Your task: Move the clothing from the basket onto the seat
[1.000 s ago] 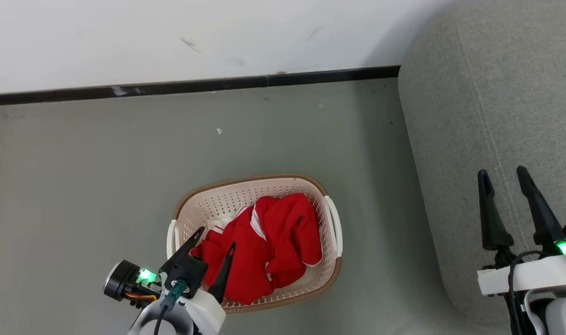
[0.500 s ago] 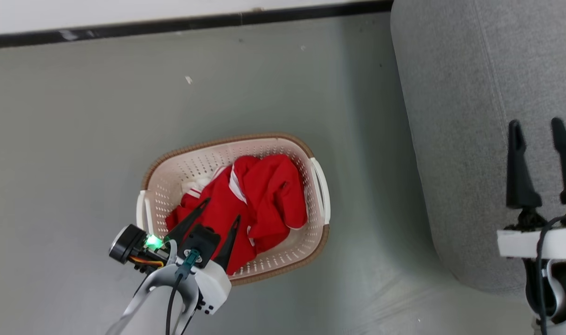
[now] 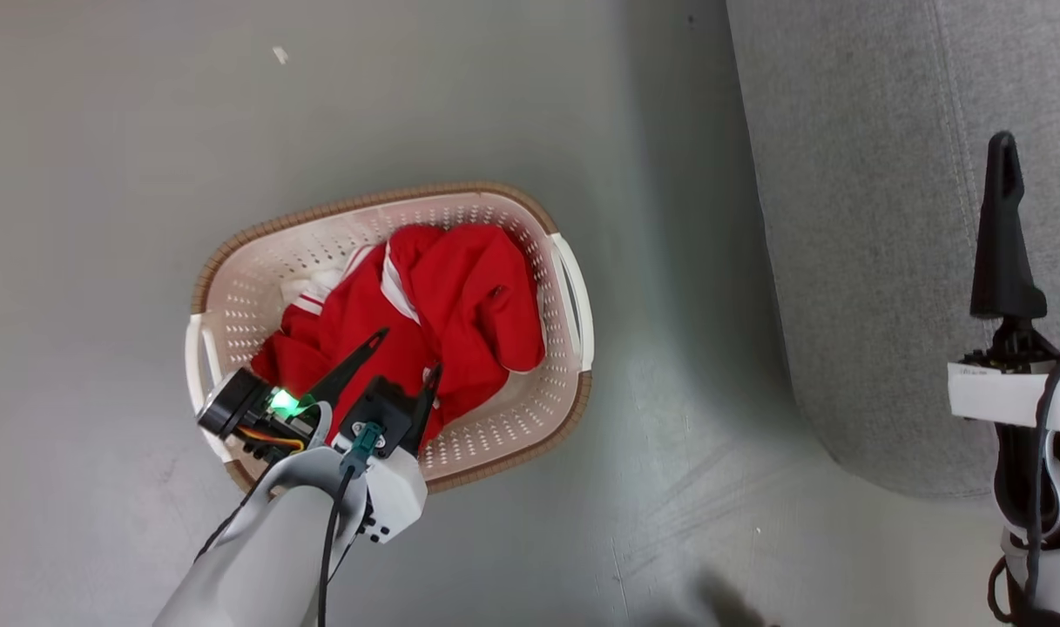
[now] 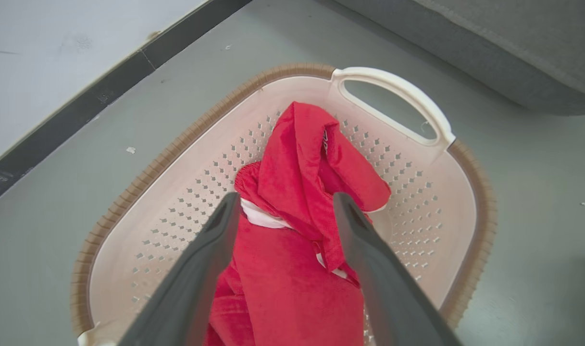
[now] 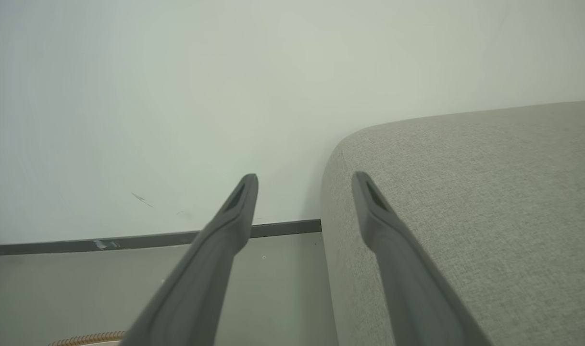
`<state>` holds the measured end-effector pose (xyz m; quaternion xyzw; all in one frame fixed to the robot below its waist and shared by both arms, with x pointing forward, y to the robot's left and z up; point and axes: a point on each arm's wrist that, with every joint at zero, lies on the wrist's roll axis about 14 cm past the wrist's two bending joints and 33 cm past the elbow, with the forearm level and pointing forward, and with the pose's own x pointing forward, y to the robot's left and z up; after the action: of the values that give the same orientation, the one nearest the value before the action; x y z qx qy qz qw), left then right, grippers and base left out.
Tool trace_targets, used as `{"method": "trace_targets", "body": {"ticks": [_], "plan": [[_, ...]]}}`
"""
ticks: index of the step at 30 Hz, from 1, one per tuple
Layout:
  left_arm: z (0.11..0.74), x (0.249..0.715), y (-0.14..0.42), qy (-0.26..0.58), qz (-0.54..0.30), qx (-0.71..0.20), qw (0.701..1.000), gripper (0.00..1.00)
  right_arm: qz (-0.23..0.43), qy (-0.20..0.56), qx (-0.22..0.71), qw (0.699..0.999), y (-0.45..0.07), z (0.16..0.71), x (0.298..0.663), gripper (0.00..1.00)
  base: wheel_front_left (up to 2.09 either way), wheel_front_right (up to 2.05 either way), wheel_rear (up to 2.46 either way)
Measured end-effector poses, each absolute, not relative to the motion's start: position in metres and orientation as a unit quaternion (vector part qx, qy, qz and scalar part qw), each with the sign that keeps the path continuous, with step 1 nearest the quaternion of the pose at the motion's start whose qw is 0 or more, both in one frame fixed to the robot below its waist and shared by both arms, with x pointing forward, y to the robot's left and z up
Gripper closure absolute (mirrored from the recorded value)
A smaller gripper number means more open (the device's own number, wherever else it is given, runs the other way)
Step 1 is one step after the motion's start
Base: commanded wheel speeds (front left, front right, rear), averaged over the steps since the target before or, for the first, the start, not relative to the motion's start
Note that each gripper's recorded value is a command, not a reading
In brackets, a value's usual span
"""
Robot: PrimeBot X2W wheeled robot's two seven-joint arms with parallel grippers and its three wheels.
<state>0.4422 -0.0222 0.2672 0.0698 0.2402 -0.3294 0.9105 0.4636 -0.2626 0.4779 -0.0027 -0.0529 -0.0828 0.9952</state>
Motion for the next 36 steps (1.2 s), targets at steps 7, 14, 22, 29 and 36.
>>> {"method": "trace_targets", "body": {"ticks": [7,14,22,29,36], "plan": [[0.238,0.443,-0.032,0.26,-0.35,0.082,0.896,0.0,-0.072,-0.054,-0.008,0.996,-0.258,0.47,0.48,0.0,0.0,0.0,0.0],[0.207,0.441,-0.029,0.29,-0.349,0.091,0.886,0.0,-0.068,-0.06,-0.015,0.996,-0.258,0.465,0.494,0.0,0.0,0.0,0.0],[0.179,0.449,-0.022,0.315,-0.337,0.102,0.881,0.0,-0.069,-0.051,-0.02,0.996,-0.261,0.451,0.502,0.0,0.0,0.0,0.0],[0.158,0.454,-0.014,0.337,-0.325,0.113,0.876,0.0,-0.067,-0.048,-0.024,0.996,-0.261,0.442,0.51,0.0,0.0,0.0,0.0],[0.137,0.45,-0.01,0.372,-0.321,0.128,0.862,0.0,-0.064,-0.046,-0.026,0.997,-0.26,0.435,0.516,0.0,0.0,0.0,0.0]]}}
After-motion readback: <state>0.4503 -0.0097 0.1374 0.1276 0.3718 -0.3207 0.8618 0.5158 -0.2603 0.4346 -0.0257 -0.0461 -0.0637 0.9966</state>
